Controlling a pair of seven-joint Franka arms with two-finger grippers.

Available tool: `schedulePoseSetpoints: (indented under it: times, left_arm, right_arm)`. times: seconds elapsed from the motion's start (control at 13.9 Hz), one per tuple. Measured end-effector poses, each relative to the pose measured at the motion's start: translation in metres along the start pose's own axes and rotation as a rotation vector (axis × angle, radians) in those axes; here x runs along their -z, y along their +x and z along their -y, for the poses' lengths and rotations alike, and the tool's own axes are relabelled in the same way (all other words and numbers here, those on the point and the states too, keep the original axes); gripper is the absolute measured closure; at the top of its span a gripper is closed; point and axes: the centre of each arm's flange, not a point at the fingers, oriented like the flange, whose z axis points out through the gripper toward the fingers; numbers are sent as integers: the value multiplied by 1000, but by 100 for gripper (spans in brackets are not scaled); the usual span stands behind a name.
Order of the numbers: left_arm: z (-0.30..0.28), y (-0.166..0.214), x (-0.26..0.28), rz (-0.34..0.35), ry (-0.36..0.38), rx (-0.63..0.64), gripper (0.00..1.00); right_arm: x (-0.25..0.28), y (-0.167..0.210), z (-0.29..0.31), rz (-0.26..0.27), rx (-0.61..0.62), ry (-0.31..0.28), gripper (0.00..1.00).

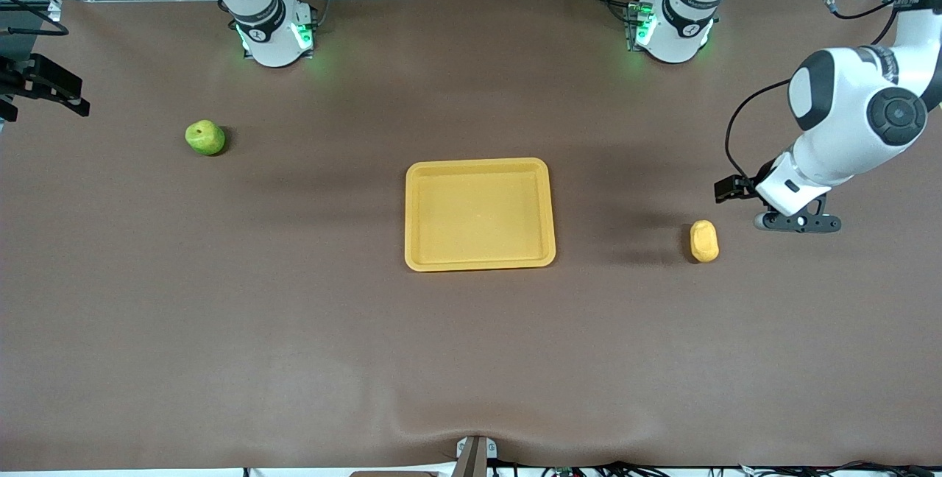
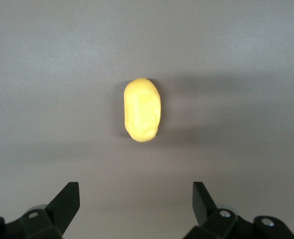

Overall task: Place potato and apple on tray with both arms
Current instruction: 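Reach the left gripper down over the yellow potato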

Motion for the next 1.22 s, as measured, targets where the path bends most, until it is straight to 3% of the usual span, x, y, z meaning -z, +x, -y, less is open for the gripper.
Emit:
schedulePoseSetpoints:
  times: [0.79, 1.08, 1.22]
  left_arm:
    - [1, 21, -109, -26, 10, 25, 0]
    - [0, 24, -145, -50, 9, 23, 0]
    - [0, 24, -158, -55, 9, 23, 5]
  right_arm:
    - [-1, 0, -1, 1, -2, 1, 0]
    - [-13, 7, -13, 26, -22, 5, 0]
    - [-27, 15, -18, 51, -30, 8, 0]
